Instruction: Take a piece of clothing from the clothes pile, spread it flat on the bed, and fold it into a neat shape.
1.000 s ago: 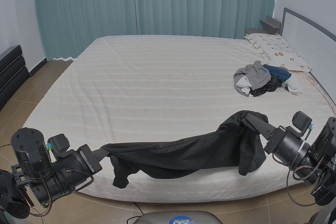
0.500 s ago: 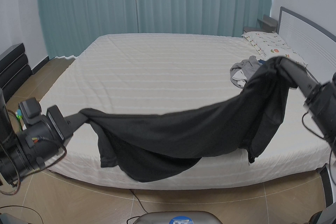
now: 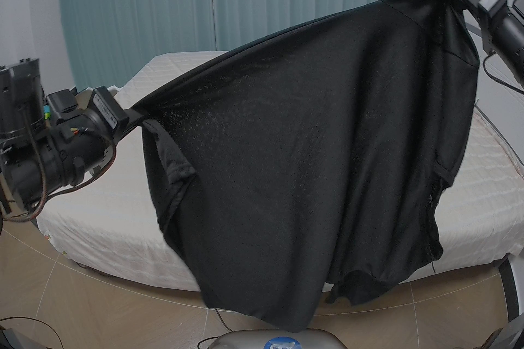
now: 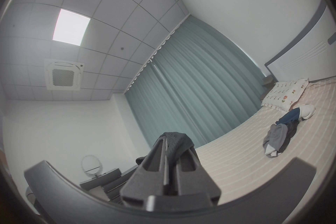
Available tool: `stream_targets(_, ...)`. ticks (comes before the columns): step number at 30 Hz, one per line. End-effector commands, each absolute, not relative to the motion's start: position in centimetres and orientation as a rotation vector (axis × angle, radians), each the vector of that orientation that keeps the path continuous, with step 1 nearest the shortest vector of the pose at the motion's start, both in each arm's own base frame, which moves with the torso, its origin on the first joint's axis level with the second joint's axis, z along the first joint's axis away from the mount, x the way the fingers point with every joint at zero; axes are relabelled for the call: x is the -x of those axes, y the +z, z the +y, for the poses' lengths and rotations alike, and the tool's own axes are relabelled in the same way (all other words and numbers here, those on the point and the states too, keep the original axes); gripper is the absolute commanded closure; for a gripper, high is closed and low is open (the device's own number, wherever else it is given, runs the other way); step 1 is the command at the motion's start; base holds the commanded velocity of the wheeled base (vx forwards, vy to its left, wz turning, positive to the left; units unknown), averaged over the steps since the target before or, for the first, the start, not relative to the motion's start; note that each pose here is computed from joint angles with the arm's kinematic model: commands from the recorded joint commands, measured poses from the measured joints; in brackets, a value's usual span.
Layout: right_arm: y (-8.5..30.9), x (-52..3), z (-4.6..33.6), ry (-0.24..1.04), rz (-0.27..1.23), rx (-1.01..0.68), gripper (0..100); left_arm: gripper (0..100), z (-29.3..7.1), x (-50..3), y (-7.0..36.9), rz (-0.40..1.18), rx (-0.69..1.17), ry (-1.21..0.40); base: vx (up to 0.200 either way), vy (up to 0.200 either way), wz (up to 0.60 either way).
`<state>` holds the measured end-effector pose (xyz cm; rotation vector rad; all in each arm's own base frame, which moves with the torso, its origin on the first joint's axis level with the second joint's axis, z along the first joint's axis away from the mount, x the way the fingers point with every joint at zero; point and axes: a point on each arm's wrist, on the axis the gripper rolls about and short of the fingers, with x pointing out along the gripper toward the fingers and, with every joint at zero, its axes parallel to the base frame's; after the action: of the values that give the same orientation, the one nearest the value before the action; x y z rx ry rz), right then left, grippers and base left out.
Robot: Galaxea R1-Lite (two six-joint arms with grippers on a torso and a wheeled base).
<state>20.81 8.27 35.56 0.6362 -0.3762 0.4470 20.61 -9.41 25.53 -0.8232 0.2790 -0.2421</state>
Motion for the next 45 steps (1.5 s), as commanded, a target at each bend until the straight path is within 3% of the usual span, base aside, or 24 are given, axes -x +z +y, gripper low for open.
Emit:
stream_targets(1,32.5,-33.6,7.6,0.283,-0.33,-0.63,100,100,-10.6,-29.4,22.8,0.379,0.869,-0.098,0.2,0.0,0.0)
stream_targets(22,25.6,-40.9,9.2,0.267,-0.302,-0.606,100,100,-13.6,-39.9,18.2,0.408,0.857,-0.06,0.2,0.0,0.0)
stream_targets(31,17.1,-43.8,10.0,0.205,-0.145,-0.577,100,100,-15.5,-42.5,11.9,0.521,0.818,-0.015,0.089,0.0,0.0)
stream_targets(44,8.2,-47.1,10.3,0.098,-0.047,-0.552,100,100,-16.9,-46.4,7.9,0.488,0.827,-0.008,0.0,0.0,0.0)
stream_targets(45,7.7,-47.2,10.3,0.094,-0.033,-0.548,100,0,-16.9,-46.6,7.2,0.497,0.827,-0.002,0.0,0.0,0.0)
